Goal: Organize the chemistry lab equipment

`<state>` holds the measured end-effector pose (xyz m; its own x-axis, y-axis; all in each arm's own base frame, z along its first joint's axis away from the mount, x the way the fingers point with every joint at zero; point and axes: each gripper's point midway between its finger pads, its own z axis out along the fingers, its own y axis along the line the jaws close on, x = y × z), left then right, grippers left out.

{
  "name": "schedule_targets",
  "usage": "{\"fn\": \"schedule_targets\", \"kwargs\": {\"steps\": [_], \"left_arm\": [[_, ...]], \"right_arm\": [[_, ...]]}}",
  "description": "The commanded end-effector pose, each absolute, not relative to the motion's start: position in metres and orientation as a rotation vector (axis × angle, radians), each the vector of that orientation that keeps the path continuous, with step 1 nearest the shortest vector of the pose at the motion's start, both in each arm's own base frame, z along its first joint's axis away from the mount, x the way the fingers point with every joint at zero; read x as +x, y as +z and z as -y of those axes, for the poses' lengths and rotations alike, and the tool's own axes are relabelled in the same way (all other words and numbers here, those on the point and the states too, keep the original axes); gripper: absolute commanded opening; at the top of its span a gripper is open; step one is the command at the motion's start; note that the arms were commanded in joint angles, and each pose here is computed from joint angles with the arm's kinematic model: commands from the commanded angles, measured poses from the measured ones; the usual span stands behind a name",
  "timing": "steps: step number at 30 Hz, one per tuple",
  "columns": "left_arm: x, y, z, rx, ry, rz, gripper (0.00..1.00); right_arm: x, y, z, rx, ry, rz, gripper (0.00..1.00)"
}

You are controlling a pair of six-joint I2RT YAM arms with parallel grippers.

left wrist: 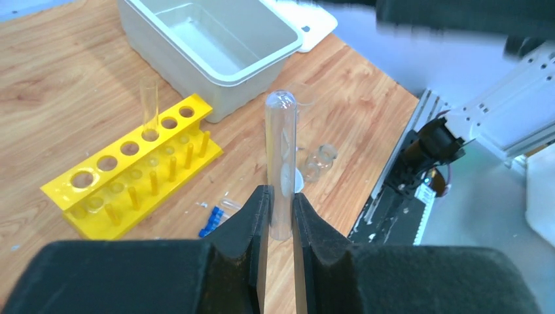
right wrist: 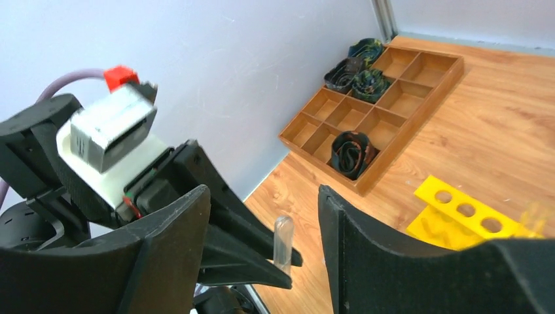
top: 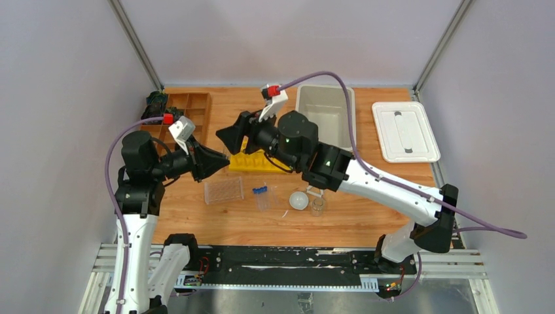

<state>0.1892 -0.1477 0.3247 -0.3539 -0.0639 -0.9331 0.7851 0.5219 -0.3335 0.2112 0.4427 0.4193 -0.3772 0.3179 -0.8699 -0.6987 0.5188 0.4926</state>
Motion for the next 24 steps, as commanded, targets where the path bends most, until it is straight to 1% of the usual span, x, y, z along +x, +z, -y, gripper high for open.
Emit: {"fn": "schedule_targets", "kwargs": {"steps": [1,8,14,21,24], "left_arm": [[0.18,0.328,0.142,0.748,-0.866,-1.651,0.09],[0.179,0.327,0.141,0.777,-0.845,-1.642,0.09],[0.178,0.328,0.141,0.784,-0.835,-1.633,0.08],[0.179,0.327,0.14,0.786,-0.824,-1.632,0.08],[0.18,0.327,0.139,0.783,-0.817,-1.635,0.08]], "right_arm": [[0.207,0.392,-0.428,-0.501,1.008,-1.795,0.66],[0.195,0.394,-0.434,-0.642,1.012,-1.837,0.69],[0.196,0.39,-0.444,-0.656,1.026,-1.859,0.61],[0.193,0.386,-0.457,-0.677,1.088,-1.883,0.46],[0.192,0.384,-0.461,-0.693,1.113,-1.891,0.36]]}}
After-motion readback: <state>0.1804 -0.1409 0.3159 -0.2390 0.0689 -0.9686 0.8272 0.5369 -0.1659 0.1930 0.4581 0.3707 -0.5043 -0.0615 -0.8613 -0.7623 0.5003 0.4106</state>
